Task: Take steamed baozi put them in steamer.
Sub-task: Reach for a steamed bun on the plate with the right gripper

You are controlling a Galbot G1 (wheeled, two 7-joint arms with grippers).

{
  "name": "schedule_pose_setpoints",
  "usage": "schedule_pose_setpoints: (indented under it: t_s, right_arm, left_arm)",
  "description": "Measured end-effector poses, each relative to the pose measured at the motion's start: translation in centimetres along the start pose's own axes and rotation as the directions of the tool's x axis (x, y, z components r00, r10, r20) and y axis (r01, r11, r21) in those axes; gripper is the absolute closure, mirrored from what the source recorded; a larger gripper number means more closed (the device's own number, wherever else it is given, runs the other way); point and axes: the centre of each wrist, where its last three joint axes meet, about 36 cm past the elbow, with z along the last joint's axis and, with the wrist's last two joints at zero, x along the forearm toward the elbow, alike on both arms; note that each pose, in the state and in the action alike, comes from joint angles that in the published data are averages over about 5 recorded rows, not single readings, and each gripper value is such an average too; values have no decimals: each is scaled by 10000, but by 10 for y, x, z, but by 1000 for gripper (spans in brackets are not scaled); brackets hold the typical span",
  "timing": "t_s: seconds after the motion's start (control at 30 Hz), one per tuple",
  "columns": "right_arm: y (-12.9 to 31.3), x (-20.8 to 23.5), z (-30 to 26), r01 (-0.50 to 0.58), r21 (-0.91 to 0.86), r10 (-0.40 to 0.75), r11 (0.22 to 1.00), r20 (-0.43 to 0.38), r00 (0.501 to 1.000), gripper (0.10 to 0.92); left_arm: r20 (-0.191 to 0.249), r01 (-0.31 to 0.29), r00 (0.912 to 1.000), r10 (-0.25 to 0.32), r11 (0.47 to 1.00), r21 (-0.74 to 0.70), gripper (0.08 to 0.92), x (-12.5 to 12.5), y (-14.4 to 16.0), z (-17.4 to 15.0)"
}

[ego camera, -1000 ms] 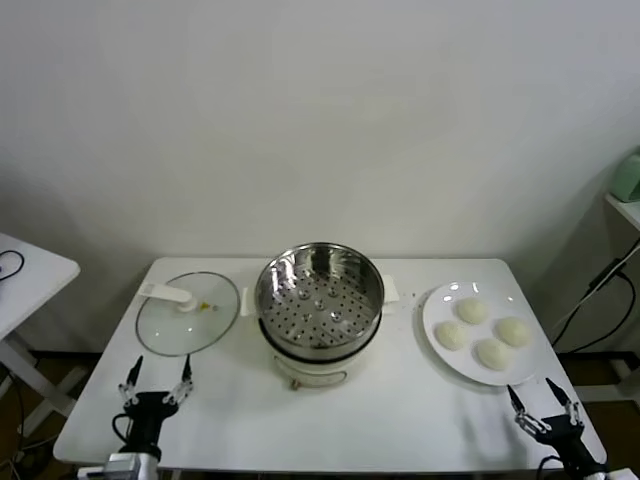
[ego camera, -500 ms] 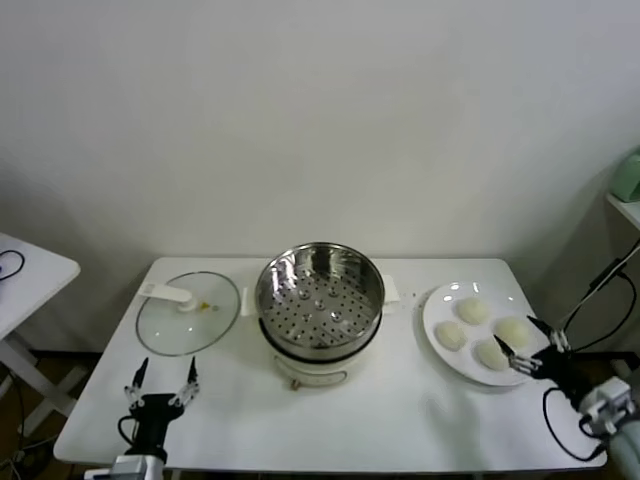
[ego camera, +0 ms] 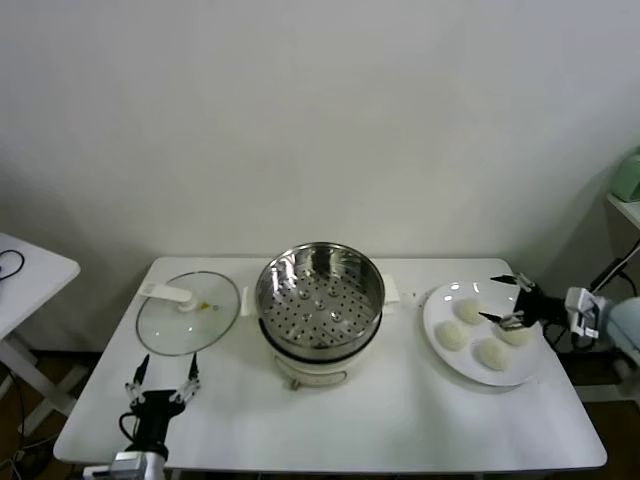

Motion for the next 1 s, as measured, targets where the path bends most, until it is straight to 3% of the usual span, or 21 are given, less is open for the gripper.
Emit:
schedule_pose_setpoints:
  t_s: [0.23, 0.57, 1.0]
  right_arm:
    - [-67, -25, -19, 1874, 1020, -1709, 9770, -1517, 9735, 200]
    - [-118, -65, -45, 3816, 1214, -3186, 9163, -3563, 8784, 200]
    - [-119, -113, -54, 4468, 1219, -3532, 8863, -4462, 8223, 200]
  left_arm:
    - [-11, 59, 10000, -59, 10000, 11, 177, -2, 2, -4]
    - [-23, 120, 9999, -121, 9999, -14, 177, -3, 4, -8]
    - [-92, 58, 9999, -58, 10000, 40, 177, -1, 2, -9]
